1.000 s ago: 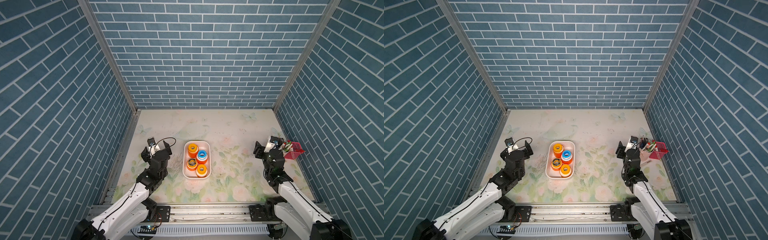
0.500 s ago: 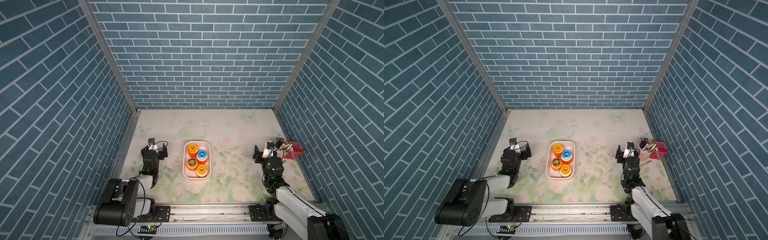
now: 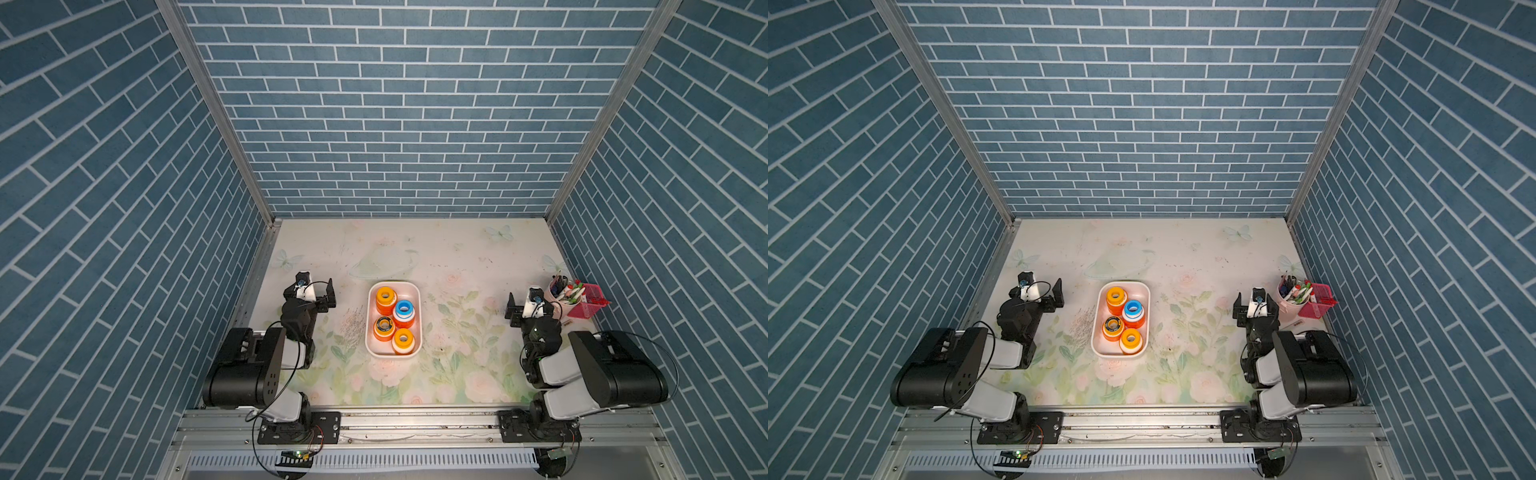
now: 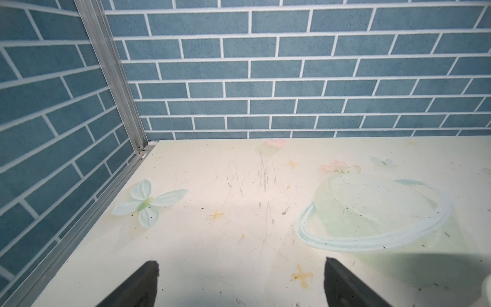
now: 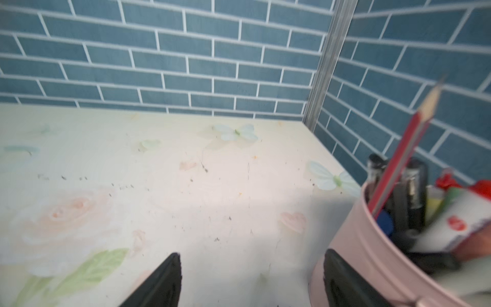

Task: Put the sealing tape into the storage box
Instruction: Reset both arms

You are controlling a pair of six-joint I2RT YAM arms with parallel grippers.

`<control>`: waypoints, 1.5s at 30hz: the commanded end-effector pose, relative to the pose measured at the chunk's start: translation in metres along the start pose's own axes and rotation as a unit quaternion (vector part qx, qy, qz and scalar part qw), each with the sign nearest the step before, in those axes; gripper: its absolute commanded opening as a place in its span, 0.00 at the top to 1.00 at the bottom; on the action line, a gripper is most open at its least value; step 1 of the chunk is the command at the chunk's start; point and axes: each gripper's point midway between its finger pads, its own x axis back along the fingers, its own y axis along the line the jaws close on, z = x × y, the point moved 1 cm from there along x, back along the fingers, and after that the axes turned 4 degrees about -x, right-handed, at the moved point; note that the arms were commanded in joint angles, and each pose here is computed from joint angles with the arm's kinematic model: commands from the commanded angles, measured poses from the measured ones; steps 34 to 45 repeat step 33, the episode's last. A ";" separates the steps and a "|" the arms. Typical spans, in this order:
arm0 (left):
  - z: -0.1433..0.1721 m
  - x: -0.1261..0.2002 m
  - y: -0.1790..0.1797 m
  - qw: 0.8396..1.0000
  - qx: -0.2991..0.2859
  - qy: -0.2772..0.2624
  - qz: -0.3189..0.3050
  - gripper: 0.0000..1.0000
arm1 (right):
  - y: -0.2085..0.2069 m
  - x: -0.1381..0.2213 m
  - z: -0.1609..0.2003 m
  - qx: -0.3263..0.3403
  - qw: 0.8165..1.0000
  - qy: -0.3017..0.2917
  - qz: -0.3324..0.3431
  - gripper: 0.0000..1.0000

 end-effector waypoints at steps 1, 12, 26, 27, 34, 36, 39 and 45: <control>-0.007 -0.001 0.001 1.000 0.000 -0.015 0.005 0.00 | 0.014 -0.027 -0.031 0.002 0.999 -0.030 -0.044 0.16; -0.007 0.000 0.000 1.000 -0.001 -0.016 0.005 0.00 | 0.007 -0.035 -0.026 -0.012 0.999 -0.011 -0.039 0.00; -0.007 -0.001 0.000 1.000 -0.001 -0.016 0.005 0.00 | 0.007 -0.036 -0.026 -0.011 0.999 -0.011 -0.039 0.00; -0.007 0.000 0.000 1.000 -0.001 -0.016 0.004 0.00 | 0.007 -0.036 -0.026 -0.011 0.999 -0.010 -0.038 0.00; -0.007 0.000 0.000 1.000 0.000 -0.015 0.004 0.00 | 0.009 -0.035 -0.027 -0.007 0.999 -0.013 -0.036 0.00; -0.007 0.000 0.000 1.000 0.000 -0.015 0.004 0.00 | 0.009 -0.035 -0.027 -0.007 0.999 -0.013 -0.036 0.00; -0.007 0.000 0.000 1.000 0.000 -0.015 0.004 0.00 | 0.009 -0.035 -0.027 -0.007 0.999 -0.013 -0.036 0.00; -0.007 0.000 0.000 1.000 0.000 -0.015 0.004 0.00 | 0.009 -0.035 -0.027 -0.007 0.999 -0.013 -0.036 0.00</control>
